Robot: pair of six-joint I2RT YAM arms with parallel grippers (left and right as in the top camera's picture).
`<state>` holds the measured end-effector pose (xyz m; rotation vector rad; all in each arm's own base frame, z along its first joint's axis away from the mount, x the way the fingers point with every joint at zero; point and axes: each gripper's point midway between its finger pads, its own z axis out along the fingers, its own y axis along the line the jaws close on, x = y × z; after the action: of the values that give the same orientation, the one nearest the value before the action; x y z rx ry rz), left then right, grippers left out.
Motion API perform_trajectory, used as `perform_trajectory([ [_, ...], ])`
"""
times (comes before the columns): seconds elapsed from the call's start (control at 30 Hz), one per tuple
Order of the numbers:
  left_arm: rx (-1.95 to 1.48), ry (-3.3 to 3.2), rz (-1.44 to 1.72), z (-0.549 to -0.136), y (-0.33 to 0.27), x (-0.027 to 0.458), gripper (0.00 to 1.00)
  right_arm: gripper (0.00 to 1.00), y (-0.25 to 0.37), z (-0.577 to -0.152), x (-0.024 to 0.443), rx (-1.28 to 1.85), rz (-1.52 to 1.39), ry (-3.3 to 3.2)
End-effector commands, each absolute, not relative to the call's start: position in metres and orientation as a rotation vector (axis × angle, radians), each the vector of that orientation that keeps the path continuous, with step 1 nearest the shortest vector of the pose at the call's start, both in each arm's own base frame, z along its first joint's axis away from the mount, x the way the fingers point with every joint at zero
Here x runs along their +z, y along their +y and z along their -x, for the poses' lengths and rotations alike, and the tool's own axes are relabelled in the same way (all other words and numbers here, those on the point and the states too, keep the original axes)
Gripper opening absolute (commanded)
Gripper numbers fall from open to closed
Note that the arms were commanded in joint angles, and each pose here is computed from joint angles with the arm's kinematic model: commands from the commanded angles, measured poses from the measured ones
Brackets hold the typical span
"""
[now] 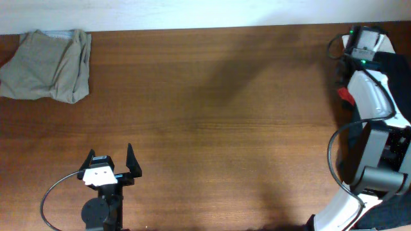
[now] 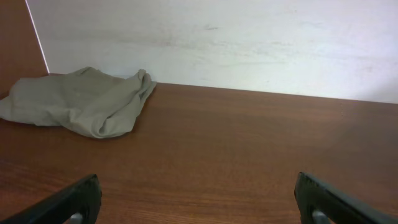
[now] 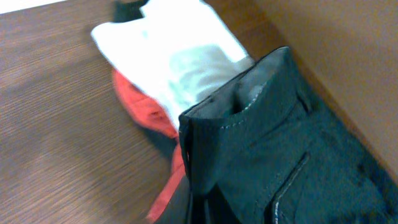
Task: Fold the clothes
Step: 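Pull the black shorts with the right gripper onto the table center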
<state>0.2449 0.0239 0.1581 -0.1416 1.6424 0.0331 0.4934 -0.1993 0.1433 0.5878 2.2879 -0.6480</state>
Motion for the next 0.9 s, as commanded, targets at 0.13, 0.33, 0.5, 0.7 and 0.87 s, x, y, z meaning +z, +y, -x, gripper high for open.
perform_trajectory([
  [0.13,0.056,1.644,0.134,-0.245,0.026,0.157,0.99,0.04,0.023,-0.536,0.157,-0.080,-0.215,2.324],
  [0.33,0.056,1.643,0.134,-0.245,0.026,0.157,0.99,0.04,0.230,-0.488,0.153,0.256,0.087,2.351],
  [0.5,0.056,1.644,0.134,-0.245,0.026,0.157,0.99,0.04,0.334,-0.426,0.155,0.459,0.134,2.371],
  [0.7,0.056,1.644,0.134,-0.245,0.026,0.157,0.99,0.04,0.392,-0.373,0.154,0.559,0.251,2.391],
  [0.87,0.056,1.644,0.134,-0.245,0.026,0.157,0.99,0.04,0.403,-0.361,0.154,0.594,0.291,2.399],
])
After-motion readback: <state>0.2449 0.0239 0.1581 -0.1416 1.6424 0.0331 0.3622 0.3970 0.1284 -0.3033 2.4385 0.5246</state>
